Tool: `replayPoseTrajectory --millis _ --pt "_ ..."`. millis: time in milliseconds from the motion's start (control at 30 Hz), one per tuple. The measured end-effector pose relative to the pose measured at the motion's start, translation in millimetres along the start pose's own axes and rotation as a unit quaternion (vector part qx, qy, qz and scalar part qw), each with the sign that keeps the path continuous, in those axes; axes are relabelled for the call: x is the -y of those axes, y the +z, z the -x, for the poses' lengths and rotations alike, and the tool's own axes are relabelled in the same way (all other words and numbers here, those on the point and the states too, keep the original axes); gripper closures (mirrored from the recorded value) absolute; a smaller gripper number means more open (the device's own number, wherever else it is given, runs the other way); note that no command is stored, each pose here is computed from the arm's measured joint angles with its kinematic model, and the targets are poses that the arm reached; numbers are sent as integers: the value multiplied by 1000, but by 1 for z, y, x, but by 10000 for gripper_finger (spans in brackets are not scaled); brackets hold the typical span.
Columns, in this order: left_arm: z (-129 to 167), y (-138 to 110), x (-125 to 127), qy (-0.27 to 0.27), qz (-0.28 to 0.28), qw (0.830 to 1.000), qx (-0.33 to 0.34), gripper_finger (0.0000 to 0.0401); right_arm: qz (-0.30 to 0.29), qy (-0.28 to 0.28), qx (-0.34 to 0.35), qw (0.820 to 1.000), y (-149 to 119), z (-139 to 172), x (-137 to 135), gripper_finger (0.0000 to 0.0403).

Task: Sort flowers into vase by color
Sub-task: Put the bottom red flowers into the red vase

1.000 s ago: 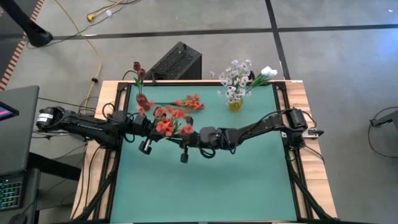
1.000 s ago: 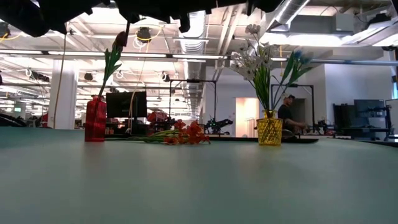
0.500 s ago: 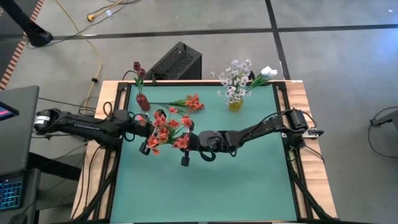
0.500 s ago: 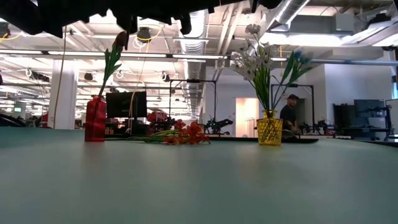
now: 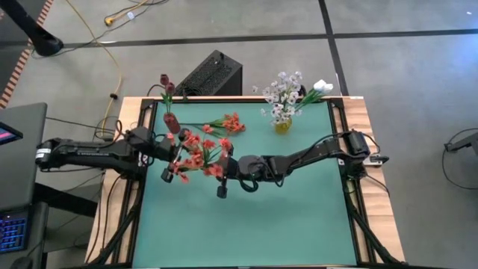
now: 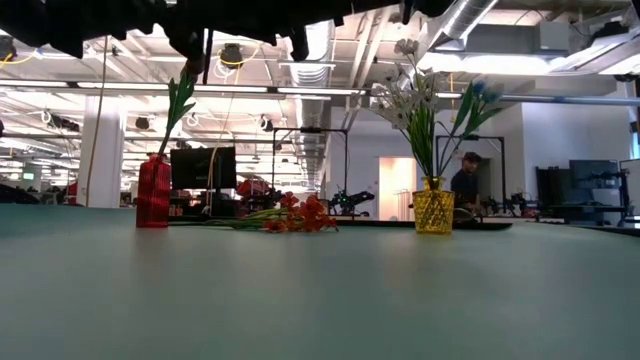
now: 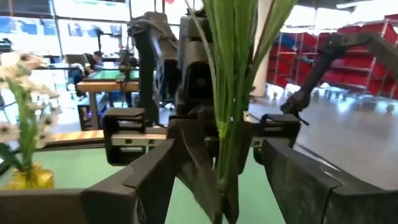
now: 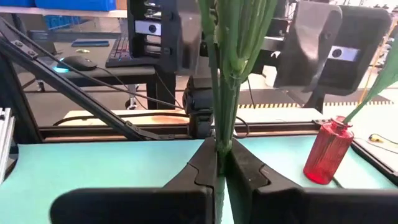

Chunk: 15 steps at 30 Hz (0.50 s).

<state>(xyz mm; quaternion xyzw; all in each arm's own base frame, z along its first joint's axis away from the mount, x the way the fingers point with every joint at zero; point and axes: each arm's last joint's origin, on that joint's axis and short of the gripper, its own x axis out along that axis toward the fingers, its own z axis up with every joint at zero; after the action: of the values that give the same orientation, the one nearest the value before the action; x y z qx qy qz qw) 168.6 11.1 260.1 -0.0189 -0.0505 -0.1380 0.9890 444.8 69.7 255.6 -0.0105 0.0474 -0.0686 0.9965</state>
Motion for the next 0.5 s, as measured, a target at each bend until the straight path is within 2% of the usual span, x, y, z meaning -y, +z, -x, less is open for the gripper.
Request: replayPoseTrajectory --millis 267,500 --pt "-14 -10 -1 7 7 1000 -9 175 -23 -13 -1 1000 0 -3 12 359" --pt "-22 -17 -5 12 12 1000 -20 175 -26 -13 -18 999 -4 -3 11 359"
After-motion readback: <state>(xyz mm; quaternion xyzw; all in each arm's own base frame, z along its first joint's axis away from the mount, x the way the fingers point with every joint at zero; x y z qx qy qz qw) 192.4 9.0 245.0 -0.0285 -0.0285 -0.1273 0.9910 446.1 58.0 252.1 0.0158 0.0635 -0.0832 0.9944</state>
